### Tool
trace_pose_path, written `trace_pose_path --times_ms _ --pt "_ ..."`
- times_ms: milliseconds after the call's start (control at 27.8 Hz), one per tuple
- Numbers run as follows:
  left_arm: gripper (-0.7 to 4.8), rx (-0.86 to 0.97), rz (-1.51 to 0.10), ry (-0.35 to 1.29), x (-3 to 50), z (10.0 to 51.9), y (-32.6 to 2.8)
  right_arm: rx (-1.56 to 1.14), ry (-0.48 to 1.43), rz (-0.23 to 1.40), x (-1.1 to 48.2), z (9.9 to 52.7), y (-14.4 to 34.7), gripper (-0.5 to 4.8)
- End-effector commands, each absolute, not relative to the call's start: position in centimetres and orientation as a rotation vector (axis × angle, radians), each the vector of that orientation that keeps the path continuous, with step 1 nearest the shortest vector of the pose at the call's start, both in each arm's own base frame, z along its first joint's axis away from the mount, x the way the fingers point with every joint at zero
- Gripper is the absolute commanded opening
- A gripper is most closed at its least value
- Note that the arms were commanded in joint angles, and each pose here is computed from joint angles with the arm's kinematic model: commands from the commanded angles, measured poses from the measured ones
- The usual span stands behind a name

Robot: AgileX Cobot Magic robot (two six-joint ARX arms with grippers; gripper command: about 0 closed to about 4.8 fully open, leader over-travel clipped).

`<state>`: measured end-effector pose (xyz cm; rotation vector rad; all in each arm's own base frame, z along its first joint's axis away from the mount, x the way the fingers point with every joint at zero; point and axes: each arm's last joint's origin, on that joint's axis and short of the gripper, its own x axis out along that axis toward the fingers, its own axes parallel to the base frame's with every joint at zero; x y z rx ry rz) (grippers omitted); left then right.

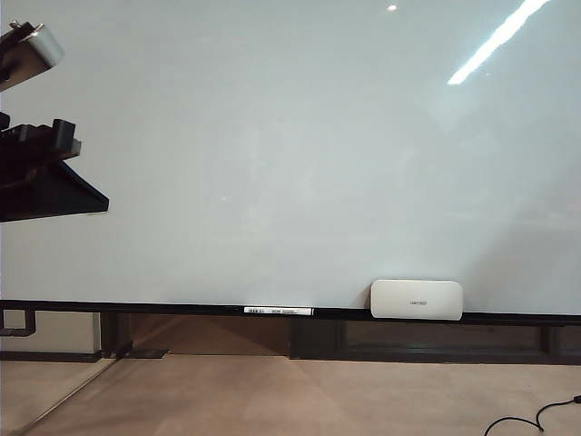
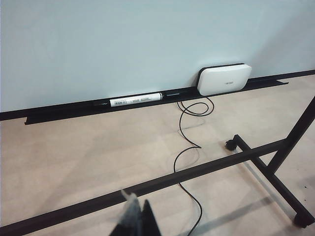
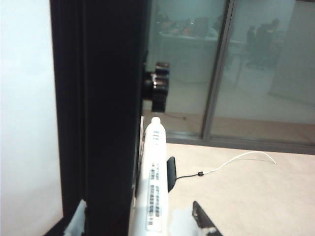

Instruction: Reach to the right to find the marker pen, pick it up, and write the number 19 on the whiteboard.

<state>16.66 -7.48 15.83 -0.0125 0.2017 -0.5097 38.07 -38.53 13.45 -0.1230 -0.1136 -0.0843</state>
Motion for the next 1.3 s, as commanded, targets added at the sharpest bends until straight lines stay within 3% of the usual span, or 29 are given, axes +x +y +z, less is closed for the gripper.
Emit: trace_pose_path --times_ms 36,252,756,828,972,1296 --pt "-0.05 -0.012 -0.508 0.197 16.71 15.96 -7.50 -0.131 -0.123 -0.098 37.98 13.77 -38.68 2.69" --pt "-0.05 -0.013 -0.508 0.196 16.71 15.97 -7.50 -0.131 -0.121 -0.138 37.99 13.73 -38.79 2.68" --pt "-0.05 -0.017 -0.508 0.197 16.71 15.99 -7.50 -0.142 -0.110 -0.136 38.12 13.61 -38.69 2.03" --pt "-0.05 -0.017 -0.508 0.197 16.71 15.98 -7.50 -0.141 -0.110 -0.136 38.12 13.61 -38.69 1.66" --pt "-0.05 -0.018 -0.507 0.197 16.71 15.97 -7.50 -0.137 -0.106 -0.139 38.12 13.56 -38.70 0.30" --pt "-0.05 -0.035 -0.507 0.202 16.71 15.98 -7.51 -0.149 -0.122 -0.160 38.01 13.94 -38.80 -0.01"
